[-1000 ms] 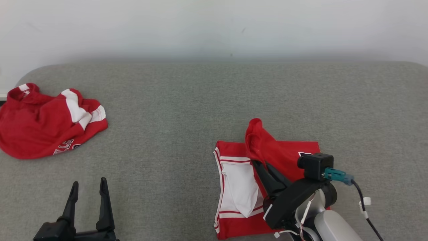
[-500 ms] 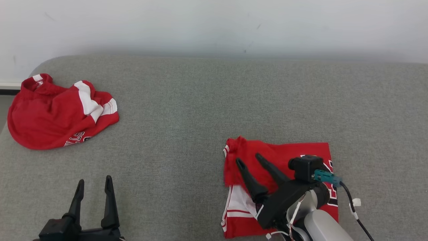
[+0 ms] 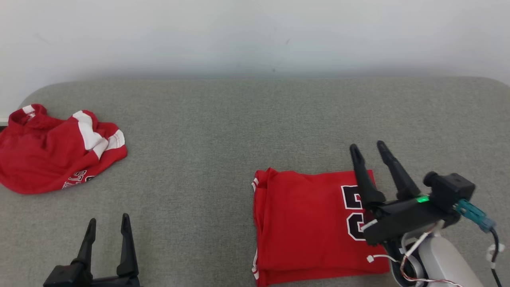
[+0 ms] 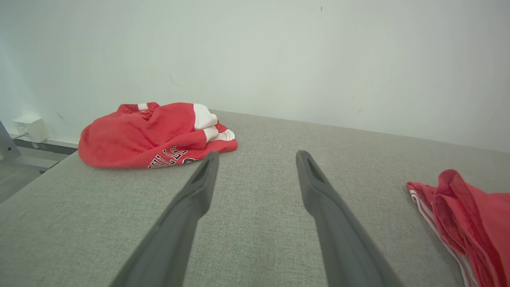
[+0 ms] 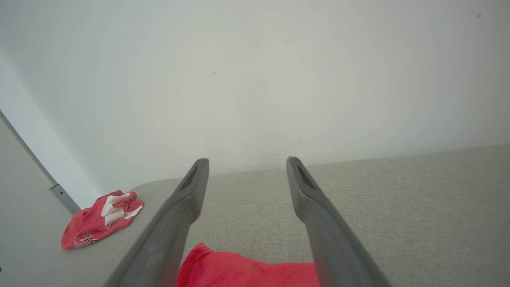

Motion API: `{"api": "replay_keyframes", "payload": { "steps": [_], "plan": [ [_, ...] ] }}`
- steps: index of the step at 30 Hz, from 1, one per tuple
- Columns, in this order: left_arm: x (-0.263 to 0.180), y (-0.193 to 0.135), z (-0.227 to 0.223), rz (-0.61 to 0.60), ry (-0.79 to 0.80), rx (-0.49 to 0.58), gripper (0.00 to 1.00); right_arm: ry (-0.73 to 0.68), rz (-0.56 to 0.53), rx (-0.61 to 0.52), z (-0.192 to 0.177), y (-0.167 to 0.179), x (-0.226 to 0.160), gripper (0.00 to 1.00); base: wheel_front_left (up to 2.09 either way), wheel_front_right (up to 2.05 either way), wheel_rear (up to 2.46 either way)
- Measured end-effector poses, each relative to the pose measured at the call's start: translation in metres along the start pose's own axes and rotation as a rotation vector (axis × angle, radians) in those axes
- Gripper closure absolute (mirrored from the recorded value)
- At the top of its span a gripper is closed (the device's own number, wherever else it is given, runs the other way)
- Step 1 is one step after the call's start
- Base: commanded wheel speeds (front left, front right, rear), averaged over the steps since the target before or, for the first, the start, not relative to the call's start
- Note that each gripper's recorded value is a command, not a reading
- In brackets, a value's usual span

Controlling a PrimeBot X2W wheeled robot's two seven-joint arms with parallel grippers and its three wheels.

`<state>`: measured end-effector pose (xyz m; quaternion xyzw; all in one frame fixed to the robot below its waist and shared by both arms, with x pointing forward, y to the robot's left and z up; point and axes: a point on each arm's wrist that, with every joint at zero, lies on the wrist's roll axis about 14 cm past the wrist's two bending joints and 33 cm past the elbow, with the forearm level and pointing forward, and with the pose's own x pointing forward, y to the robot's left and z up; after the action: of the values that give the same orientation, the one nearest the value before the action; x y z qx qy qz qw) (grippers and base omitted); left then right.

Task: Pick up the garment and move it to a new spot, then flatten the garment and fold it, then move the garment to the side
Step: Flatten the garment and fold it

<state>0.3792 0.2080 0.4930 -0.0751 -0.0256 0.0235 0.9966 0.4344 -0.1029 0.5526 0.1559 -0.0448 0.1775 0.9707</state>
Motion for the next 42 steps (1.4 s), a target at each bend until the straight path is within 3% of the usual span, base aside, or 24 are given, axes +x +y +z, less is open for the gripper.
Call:
{"api": "replay_keyframes", "payload": {
  "steps": [9, 19, 42],
  "plan": [
    [0.0, -0.008, 0.002, -0.026, -0.008, 0.006, 0.0, -0.086, -0.142, -0.001, 0.017, -0.039, -0.043, 0.0, 0.0, 0.0, 0.0],
    [-0.003, -0.014, 0.011, -0.05, -0.035, 0.038, 0.0, -0.09, -0.228, -0.011, 0.012, -0.051, -0.084, 0.0, 0.0, 0.0, 0.0],
    [-0.024, -0.011, 0.016, -0.092, -0.029, 0.181, 0.0, -0.04, -0.259, -0.079, -0.001, -0.052, -0.106, 0.0, 0.0, 0.0, 0.0]
  ]
}}
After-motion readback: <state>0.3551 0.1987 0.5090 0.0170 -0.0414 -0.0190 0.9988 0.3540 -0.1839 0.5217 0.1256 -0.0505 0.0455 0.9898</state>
